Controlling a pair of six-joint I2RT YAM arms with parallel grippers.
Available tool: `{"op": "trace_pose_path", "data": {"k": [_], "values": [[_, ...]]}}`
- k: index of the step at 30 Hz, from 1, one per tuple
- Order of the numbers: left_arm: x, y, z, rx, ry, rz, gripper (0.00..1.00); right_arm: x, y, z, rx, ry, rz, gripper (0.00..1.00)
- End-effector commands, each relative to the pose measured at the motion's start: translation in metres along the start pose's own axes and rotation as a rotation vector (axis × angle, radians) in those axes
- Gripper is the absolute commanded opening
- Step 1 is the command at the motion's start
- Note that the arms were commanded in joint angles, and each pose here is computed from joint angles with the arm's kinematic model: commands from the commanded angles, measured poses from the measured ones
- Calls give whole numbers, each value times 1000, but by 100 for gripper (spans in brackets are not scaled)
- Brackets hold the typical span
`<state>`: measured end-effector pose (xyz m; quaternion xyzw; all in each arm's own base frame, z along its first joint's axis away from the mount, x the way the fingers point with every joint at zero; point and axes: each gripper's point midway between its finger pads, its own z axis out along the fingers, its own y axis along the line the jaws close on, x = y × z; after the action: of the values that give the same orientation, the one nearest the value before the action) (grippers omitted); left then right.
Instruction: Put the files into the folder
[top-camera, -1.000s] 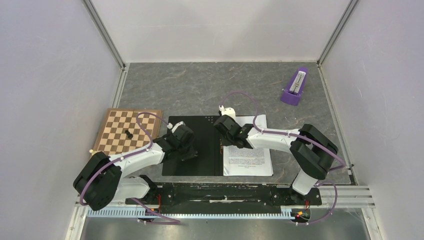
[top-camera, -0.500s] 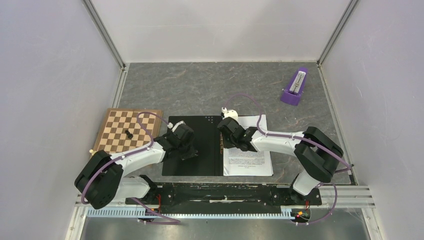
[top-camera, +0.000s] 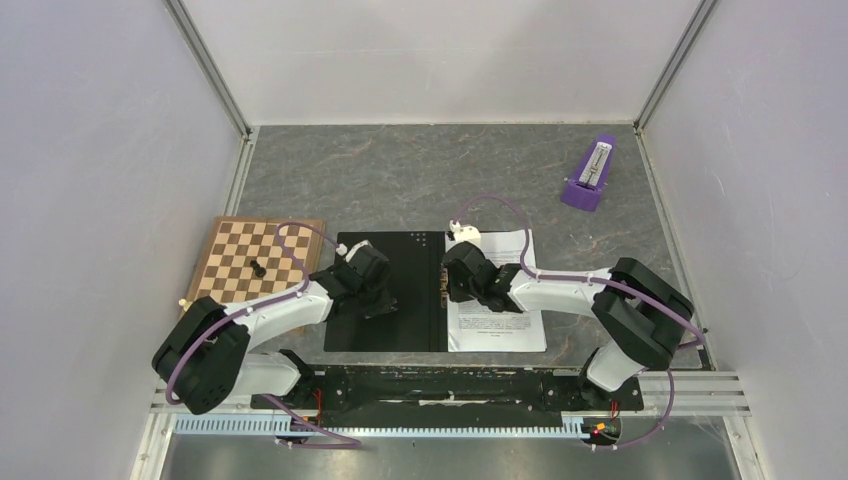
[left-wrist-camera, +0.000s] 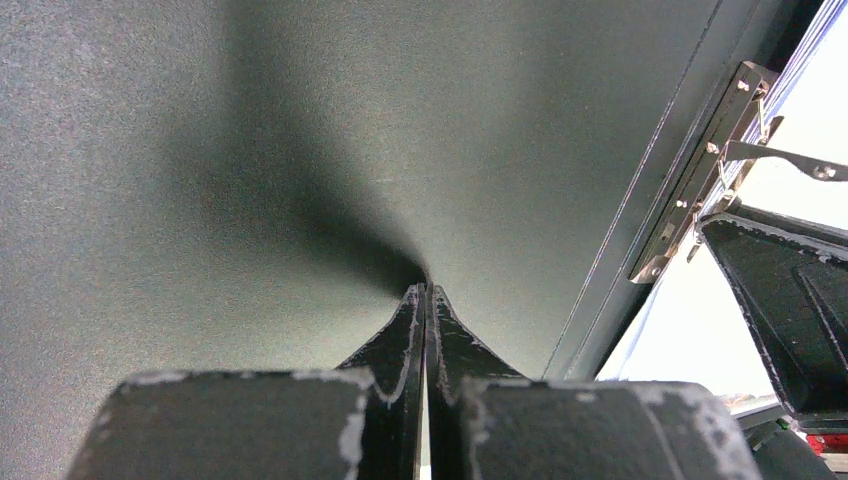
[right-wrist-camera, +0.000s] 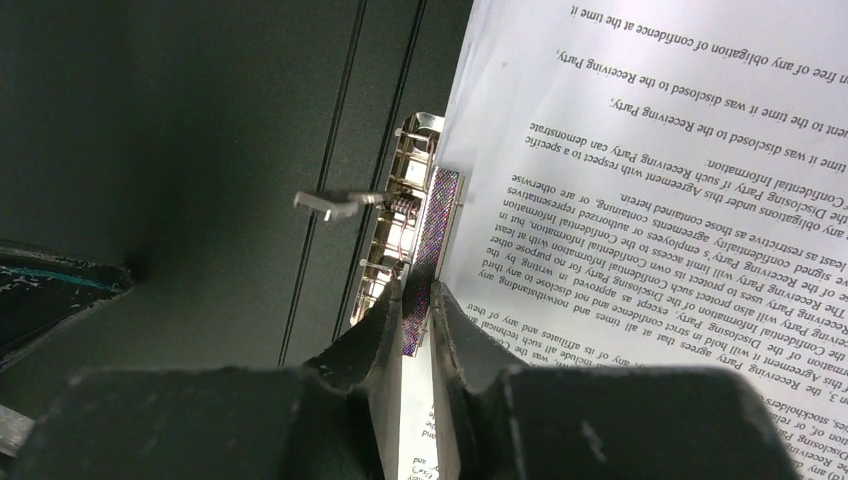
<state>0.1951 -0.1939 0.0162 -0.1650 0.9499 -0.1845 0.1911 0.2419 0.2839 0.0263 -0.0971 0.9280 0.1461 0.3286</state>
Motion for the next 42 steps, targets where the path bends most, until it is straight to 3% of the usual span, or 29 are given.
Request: {"op": "trace_pose_path", "data": {"k": [1,10,23,32,42], "values": [[1,10,3,-54,6,-45,3,17,-19,1,55,24,-39,11],[2,7,3,-48,18,-54,2,26,-20,10,59,37,-22,3],[2,-8,4,-5,43,-59,2,37,-62,25,192,91,-72,1],[-11,-32,-8,73,19,-18,3,22,-98,19,245,80,-126,2],[-22,2,-5,-72,-73,11,5,-1,-73,18,145,74,-144,5]]}}
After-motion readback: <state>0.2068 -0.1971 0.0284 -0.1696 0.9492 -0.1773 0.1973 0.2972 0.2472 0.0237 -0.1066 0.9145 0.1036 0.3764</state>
